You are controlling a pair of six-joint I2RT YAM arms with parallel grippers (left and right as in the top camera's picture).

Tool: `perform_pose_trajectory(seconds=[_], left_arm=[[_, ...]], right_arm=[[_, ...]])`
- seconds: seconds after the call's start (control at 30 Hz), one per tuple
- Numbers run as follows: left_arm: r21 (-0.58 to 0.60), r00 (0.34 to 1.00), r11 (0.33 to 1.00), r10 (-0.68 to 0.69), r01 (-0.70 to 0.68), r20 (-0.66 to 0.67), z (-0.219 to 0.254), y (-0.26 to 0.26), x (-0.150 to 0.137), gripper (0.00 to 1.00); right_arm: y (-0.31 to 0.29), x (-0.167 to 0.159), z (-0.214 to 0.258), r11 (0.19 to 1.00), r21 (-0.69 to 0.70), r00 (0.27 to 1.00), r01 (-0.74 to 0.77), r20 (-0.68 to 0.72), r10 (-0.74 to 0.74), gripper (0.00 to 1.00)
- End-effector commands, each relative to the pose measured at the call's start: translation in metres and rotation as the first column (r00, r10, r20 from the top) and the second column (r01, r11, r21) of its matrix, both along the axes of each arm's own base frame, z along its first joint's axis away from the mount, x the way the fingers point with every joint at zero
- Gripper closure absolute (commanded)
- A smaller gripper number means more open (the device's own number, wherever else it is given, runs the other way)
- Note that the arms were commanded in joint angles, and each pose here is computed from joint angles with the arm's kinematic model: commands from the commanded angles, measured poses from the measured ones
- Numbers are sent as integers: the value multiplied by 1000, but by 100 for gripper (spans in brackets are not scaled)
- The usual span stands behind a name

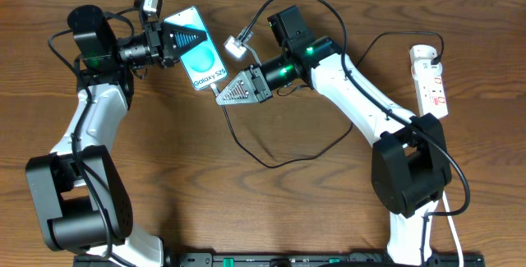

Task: Plug charger to phone and switch on socket
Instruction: 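Push the connector into the phone's bottom port with the right gripper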

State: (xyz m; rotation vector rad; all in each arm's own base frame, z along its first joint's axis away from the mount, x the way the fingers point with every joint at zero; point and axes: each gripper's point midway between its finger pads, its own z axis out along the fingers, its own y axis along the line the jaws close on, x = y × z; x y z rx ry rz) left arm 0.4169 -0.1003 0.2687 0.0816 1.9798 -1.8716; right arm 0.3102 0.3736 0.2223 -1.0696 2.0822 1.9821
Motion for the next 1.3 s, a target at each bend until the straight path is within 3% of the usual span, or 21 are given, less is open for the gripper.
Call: perform_pose_trajectory(seconds=[0.0, 1.27], left_arm=[[3, 999, 1000, -26, 26, 35, 8, 0, -4, 93], [13, 994, 997, -77, 77, 72, 7, -21, -10, 93]], right_arm=[[-2, 4, 3, 1000, 10, 1000, 2, -7, -2, 98], [-5, 29, 15, 998, 23, 998, 63, -31, -63, 98]])
